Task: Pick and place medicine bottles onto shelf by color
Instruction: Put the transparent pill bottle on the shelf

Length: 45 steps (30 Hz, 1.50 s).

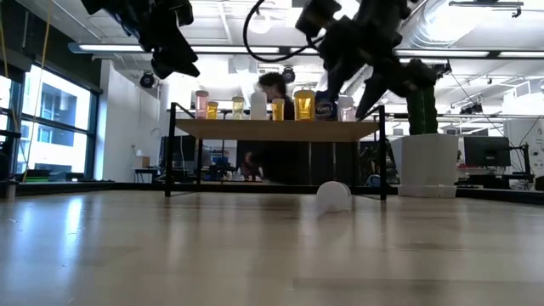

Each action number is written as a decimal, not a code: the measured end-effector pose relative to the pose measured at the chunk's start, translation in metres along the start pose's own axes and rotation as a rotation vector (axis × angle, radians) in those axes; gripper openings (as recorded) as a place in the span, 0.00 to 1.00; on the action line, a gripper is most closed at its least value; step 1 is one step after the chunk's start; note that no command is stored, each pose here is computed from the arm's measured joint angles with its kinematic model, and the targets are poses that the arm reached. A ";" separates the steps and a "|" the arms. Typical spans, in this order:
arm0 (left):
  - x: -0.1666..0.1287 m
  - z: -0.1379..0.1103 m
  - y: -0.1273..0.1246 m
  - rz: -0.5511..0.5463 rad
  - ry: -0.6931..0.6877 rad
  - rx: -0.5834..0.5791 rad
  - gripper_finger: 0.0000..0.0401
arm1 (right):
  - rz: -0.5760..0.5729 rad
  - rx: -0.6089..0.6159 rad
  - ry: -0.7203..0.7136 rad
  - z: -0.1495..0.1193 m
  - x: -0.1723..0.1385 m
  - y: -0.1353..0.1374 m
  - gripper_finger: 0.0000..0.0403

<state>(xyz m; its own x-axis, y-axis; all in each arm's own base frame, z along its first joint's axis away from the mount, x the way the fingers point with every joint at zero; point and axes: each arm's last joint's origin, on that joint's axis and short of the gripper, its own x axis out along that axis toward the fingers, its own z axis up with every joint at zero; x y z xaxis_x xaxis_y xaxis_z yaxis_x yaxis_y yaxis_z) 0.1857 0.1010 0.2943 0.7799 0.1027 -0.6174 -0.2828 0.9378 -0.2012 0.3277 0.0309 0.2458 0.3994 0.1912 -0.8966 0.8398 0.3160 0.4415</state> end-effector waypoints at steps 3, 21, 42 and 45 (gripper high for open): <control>0.000 0.000 0.000 0.000 0.000 0.000 0.45 | 0.021 0.055 -0.031 -0.004 0.009 -0.002 0.44; 0.000 -0.002 0.000 0.000 0.022 -0.007 0.45 | -0.012 0.136 -0.223 -0.028 0.014 0.000 0.47; 0.000 -0.002 0.000 0.000 0.022 0.019 0.45 | -0.024 0.418 -0.259 -0.042 0.040 -0.023 0.50; 0.000 -0.002 0.000 0.000 0.022 0.019 0.45 | 0.041 0.427 -0.256 -0.040 0.046 -0.023 0.50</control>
<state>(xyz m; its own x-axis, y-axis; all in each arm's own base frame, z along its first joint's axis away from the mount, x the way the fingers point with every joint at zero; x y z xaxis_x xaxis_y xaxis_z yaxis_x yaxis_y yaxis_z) 0.1846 0.1004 0.2926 0.7674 0.0955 -0.6340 -0.2720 0.9439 -0.1871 0.3121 0.0697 0.1964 0.4681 -0.0556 -0.8819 0.8756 -0.1057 0.4713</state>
